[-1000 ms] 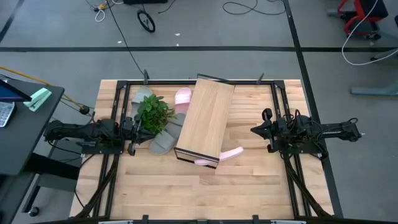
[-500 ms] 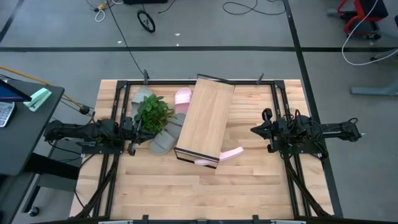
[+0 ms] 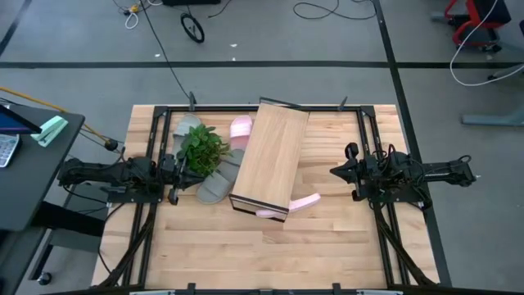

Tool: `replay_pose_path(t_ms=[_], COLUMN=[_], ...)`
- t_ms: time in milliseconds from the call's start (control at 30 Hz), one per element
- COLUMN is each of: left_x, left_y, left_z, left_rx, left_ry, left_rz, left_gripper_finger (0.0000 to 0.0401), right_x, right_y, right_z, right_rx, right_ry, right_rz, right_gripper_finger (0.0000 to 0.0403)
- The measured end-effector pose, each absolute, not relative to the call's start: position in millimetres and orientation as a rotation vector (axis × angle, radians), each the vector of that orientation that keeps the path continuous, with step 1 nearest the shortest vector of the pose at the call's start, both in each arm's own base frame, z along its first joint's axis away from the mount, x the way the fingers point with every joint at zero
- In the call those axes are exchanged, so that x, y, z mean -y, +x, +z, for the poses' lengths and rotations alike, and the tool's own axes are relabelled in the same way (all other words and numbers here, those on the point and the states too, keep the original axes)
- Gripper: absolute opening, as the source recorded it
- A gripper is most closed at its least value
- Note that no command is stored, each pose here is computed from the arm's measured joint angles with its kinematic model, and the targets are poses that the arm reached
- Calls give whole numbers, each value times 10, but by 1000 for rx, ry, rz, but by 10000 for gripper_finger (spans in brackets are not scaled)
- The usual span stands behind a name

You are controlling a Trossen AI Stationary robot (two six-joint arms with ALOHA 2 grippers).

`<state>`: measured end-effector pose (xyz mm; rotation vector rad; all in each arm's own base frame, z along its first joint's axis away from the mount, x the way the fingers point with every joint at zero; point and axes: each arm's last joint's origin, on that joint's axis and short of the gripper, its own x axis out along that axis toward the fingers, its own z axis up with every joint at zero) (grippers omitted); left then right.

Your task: Pick and place slides into the shelf

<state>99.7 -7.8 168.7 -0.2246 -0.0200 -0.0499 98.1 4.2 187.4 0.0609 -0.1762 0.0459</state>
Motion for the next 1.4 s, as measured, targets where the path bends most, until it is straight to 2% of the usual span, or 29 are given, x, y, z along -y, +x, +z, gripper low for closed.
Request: replay_pose_path(t_ms=[833, 1133, 1300, 1400], left_x=[77, 71, 66, 47], left_y=[997, 994, 988, 980], left_z=[1688, 1741, 1799, 1847], left_rx=[21, 77, 139, 197], left_ry=[-219, -257, -268, -308], left_rz=[-45, -35, -25, 29], left_gripper_finger=[33, 27, 21, 18], right_x=[-42, -42, -42, -39], right_y=[981, 981, 981, 980], right_z=[1874, 1874, 1874, 1878], right_rx=[176, 172, 171, 176], right_ry=[67, 242, 265, 318], right_rz=[47, 63, 64, 60], right_gripper_finger=[14, 14, 14, 13])
